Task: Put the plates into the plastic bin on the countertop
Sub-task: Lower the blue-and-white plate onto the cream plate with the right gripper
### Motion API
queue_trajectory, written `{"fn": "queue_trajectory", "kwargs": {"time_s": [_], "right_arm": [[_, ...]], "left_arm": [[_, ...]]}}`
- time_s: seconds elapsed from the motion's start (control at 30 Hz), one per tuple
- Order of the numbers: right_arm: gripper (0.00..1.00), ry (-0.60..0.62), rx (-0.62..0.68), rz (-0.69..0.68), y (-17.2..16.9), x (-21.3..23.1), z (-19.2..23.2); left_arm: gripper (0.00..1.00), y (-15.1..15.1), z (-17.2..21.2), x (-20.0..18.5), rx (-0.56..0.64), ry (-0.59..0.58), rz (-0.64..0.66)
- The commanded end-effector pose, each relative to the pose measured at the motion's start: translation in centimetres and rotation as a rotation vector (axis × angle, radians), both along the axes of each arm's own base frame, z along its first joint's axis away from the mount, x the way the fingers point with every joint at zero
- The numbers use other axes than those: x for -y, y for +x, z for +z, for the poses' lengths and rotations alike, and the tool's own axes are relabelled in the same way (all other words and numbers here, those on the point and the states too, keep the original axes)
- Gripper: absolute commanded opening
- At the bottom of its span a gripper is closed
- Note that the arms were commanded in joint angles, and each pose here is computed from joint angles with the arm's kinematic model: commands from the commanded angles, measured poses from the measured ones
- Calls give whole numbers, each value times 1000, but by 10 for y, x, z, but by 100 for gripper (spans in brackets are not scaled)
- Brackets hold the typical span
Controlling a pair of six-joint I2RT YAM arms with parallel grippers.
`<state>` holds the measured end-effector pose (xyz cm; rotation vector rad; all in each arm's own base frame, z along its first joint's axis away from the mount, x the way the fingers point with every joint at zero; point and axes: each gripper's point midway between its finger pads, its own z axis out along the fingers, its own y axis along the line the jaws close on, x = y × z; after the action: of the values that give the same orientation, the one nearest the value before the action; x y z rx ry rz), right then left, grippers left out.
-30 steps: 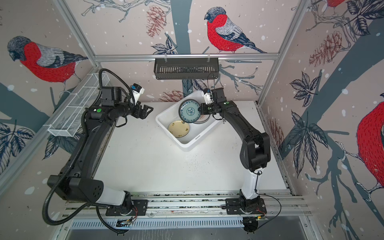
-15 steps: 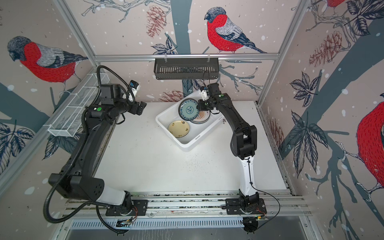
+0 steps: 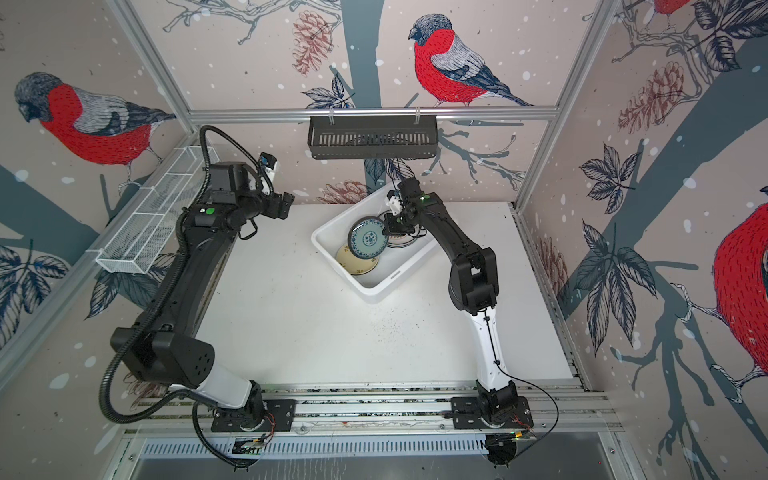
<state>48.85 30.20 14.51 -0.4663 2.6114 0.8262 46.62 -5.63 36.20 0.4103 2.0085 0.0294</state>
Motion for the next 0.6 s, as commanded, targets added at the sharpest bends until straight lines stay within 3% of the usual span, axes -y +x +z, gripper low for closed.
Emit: {"fn": "queue_trajectory", "kwargs": {"time_s": [0.0,0.57], "right_arm": [[7,-8,-32,-5,-5,-5,-7],[9,-19,-109,7,-18,-27,-46]], "left_arm": [[89,9,15,3,72,-35,1],[89,3,-8,20,-7,-118,-71]]}}
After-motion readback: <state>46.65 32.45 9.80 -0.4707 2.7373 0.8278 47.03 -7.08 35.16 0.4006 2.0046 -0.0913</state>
